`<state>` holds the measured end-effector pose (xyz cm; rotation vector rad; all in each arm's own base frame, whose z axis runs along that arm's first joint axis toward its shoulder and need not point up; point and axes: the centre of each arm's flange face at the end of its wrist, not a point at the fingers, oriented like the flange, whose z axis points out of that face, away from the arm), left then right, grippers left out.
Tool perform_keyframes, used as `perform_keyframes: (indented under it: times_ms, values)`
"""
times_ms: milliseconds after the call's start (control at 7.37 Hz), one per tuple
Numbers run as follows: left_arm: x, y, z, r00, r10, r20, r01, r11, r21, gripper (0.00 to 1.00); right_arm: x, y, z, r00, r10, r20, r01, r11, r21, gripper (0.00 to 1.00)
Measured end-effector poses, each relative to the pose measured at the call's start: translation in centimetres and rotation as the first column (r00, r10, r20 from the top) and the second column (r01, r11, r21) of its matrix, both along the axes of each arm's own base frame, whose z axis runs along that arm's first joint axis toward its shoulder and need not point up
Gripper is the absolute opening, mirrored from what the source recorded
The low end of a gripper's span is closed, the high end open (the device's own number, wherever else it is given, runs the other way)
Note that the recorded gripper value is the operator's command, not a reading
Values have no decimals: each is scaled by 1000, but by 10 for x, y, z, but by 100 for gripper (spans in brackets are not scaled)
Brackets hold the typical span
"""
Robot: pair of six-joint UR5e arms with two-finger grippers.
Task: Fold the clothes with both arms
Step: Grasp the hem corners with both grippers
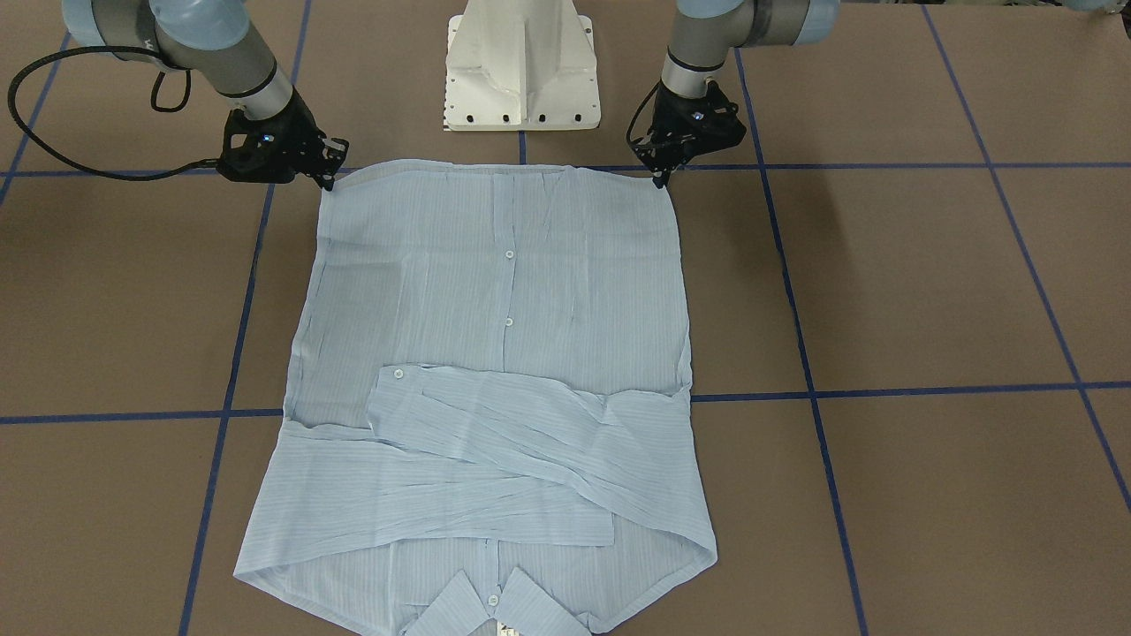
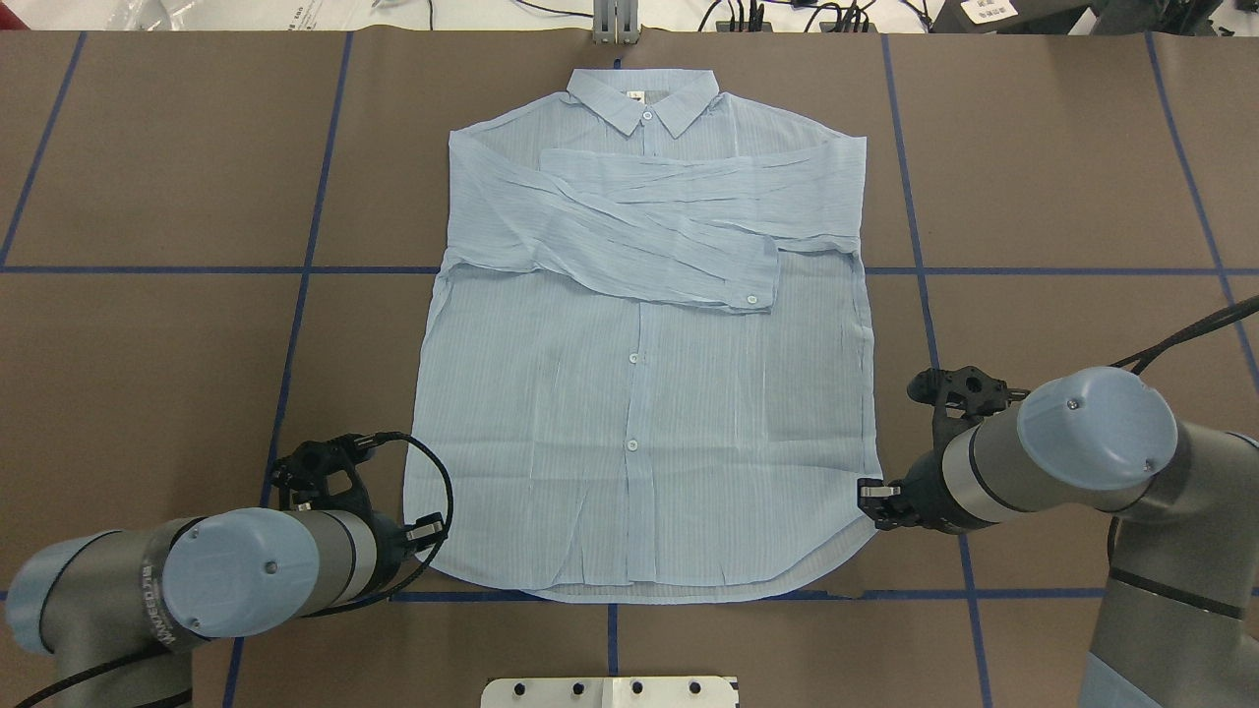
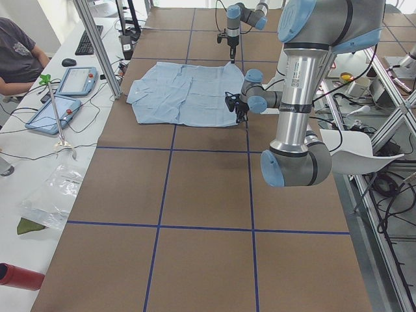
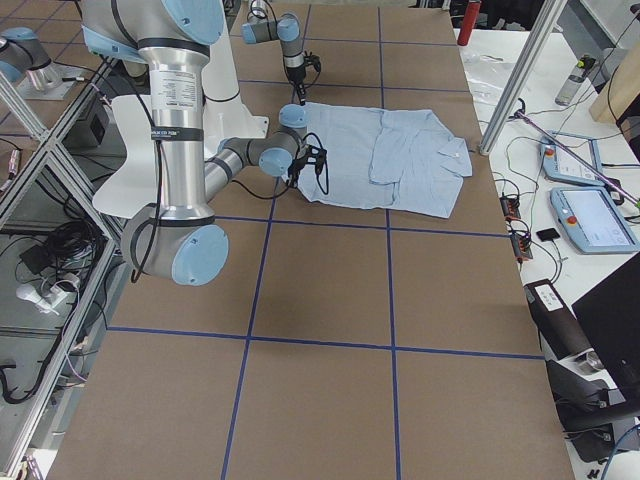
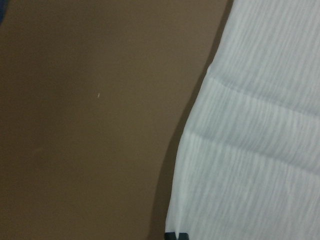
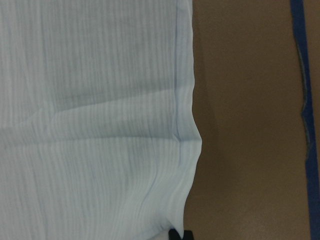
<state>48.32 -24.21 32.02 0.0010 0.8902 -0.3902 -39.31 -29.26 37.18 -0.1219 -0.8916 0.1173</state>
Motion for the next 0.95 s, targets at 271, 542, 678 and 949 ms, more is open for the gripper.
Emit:
perform_keyframes:
  times_ms: [271, 542, 678, 949]
  values:
    - [-32, 7, -21, 999, 11, -32, -11, 1000, 1, 0, 23, -11, -14, 999, -8, 52, 10, 1000, -30, 0]
    - [-57, 15, -45, 999, 27, -31, -27, 1000, -9, 0, 45, -17, -29, 994, -29, 108, 35, 998, -54, 0]
    - [-68, 22, -56, 999, 43, -25, -44, 999, -22, 0, 51, -17, -35, 991, -45, 129, 53, 997, -63, 0]
    - [-87, 39, -74, 994, 101, -30, -103, 992, -71, 0, 61, -13, -45, 983, -79, 167, 92, 993, -76, 0]
